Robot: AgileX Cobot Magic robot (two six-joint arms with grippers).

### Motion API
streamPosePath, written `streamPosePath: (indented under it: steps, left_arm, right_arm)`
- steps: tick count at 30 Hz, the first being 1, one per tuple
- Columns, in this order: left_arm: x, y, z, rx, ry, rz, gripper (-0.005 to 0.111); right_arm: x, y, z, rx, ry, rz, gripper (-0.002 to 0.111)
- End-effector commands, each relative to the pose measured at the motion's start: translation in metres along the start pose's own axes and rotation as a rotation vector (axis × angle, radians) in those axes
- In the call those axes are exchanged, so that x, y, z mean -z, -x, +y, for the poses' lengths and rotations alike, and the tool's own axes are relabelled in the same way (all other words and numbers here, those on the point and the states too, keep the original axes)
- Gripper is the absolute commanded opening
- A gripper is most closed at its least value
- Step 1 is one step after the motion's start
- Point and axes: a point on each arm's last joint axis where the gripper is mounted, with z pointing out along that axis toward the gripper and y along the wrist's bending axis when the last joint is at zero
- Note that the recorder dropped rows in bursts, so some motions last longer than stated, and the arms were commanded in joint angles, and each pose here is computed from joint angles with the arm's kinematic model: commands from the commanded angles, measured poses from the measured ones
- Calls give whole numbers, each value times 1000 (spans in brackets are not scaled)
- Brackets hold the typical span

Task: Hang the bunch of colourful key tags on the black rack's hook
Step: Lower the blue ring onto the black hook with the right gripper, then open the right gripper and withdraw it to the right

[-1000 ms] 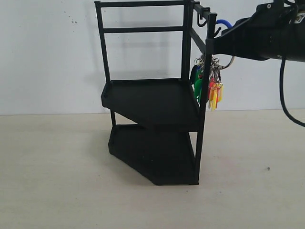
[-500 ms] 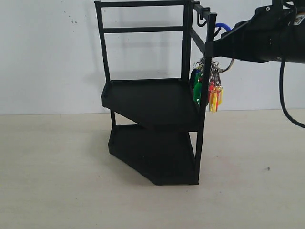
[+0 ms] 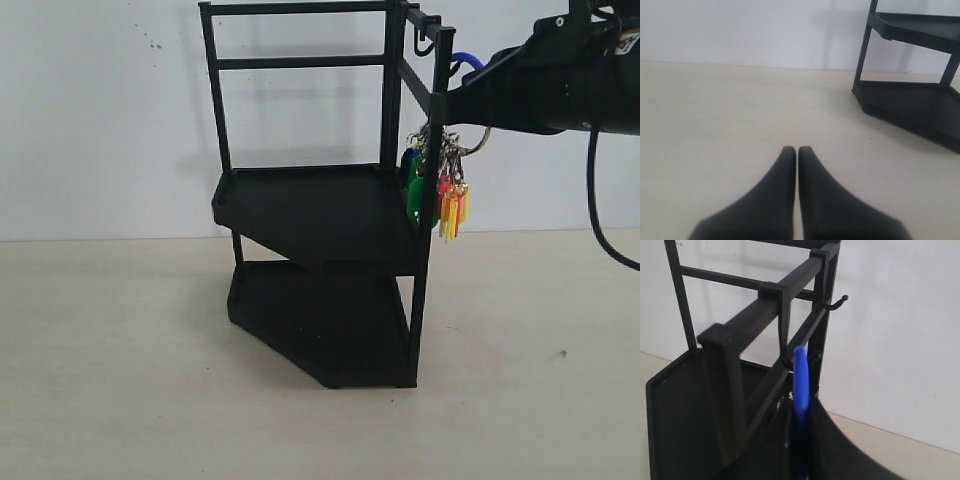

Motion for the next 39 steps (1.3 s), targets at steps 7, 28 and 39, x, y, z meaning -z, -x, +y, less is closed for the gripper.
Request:
streamPosePath:
  steps: [7, 28, 39]
  left_arm:
    - [0, 0, 0, -8, 4, -8, 4]
    - [0, 0, 0, -8, 4, -8, 4]
    - [0, 0, 0, -8, 4, -8, 4]
  right_arm:
    - [1, 2, 0, 41, 3, -1, 0]
    - [1, -2, 2, 32, 23, 46, 60]
    - [20, 11, 2, 28, 25, 2, 55]
